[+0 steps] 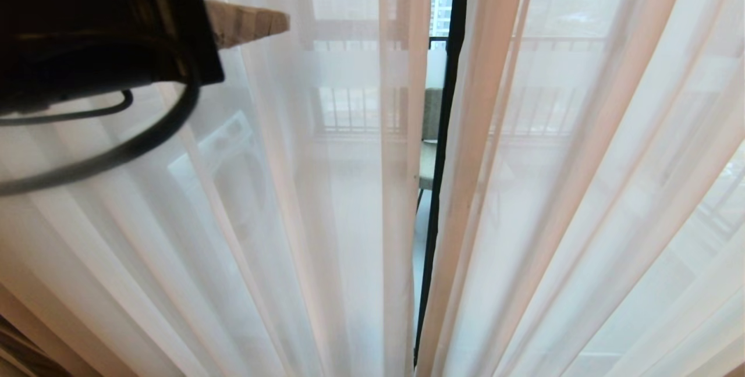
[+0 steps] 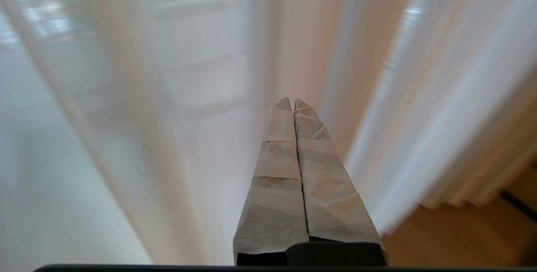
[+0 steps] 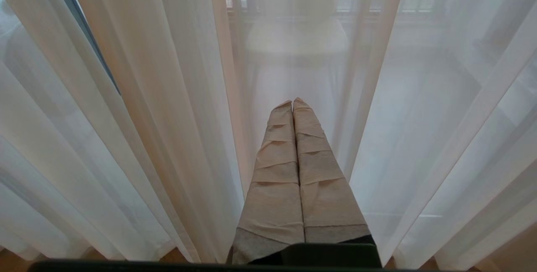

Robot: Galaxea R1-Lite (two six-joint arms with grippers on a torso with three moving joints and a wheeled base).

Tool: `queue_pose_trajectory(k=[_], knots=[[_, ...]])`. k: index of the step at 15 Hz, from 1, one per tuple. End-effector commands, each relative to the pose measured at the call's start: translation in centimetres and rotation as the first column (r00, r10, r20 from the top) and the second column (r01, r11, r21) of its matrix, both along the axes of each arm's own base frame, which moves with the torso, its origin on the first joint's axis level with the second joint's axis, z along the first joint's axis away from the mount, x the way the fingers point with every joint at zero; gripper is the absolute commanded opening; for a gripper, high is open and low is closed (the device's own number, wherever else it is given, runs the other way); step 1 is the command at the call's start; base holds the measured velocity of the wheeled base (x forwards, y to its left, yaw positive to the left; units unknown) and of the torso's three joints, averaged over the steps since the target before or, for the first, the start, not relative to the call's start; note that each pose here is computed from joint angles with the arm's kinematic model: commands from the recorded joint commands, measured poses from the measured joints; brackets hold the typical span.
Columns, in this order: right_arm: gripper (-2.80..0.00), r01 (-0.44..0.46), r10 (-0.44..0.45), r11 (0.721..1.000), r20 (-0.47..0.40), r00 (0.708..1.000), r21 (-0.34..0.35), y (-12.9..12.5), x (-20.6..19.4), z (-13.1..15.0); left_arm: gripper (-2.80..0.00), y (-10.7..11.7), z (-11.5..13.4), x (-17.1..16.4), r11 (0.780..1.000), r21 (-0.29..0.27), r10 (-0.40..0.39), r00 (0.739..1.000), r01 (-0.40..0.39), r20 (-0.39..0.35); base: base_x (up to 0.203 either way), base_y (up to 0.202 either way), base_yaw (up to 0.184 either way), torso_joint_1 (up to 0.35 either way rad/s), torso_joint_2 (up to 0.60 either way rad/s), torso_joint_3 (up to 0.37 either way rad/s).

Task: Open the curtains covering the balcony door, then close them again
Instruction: Pull the inner curtains open on both sides

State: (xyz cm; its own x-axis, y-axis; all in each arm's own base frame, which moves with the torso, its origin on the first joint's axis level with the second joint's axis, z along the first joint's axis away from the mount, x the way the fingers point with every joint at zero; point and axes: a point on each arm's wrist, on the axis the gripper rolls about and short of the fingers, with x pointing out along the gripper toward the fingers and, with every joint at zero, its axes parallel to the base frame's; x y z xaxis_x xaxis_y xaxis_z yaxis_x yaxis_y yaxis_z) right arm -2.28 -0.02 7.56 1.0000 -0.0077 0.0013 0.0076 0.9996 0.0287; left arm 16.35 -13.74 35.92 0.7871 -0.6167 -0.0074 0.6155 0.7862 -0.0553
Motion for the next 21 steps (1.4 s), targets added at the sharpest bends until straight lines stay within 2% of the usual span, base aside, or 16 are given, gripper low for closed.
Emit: queue_pose_trajectory(k=[1,2,3,8,9,12,16,21], knots=[[-2.80,0.000,0.000,1.000,-0.001,1.000,0.000,0.0,0.0,0.0,-2.80,-3.0,0.2,2.3,0.977,0.034,0.210,0.978,-0.210,0.010,0.000,0.000,0.000,0.000,0.00,0.000],[-2.80,0.000,0.000,1.000,-0.001,1.000,0.000,0.0,0.0,0.0,-2.80,-3.5,0.5,2.6,0.969,0.035,0.245,0.969,-0.245,0.023,0.000,0.000,0.000,0.000,0.00,0.000],[-2.80,0.000,0.000,1.000,-0.001,1.000,0.000,0.0,0.0,0.0,0.00,-3.7,0.6,2.7,0.966,0.042,0.256,0.966,-0.257,0.031,0.000,0.000,0.000,0.000,0.00,0.000],[-2.80,0.000,0.000,1.000,-0.001,1.000,0.000,0.0,0.0,0.0,0.00,-3.6,1.3,2.7,0.963,0.032,0.266,0.962,-0.268,0.054,0.000,0.000,0.000,0.000,0.00,0.000],[-2.80,0.000,0.000,1.000,-0.001,1.000,0.000,0.0,0.0,0.0,0.00,-3.6,1.5,2.7,0.959,0.027,0.281,0.958,-0.283,0.059,0.000,0.000,0.000,0.000,0.00,0.000],[-2.80,0.000,0.000,1.000,-0.001,1.000,0.000,0.0,0.0,0.0,0.00,-3.5,2.4,2.8,0.925,0.044,0.371,0.923,-0.377,0.105,0.000,0.000,0.000,0.000,0.00,0.000],[-2.80,0.000,0.000,1.000,-0.001,1.000,0.000,0.0,0.0,0.0,0.00,-3.9,3.4,3.0,0.920,0.033,0.384,0.913,-0.391,0.137,0.000,0.000,0.000,0.000,0.00,0.000],[-2.80,0.000,0.000,1.000,-0.001,1.000,0.000,0.0,0.0,0.0,0.00,-5.0,3.7,5.8,0.904,0.029,0.418,0.897,-0.426,0.146,0.000,0.000,0.000,0.000,0.00,0.000]])
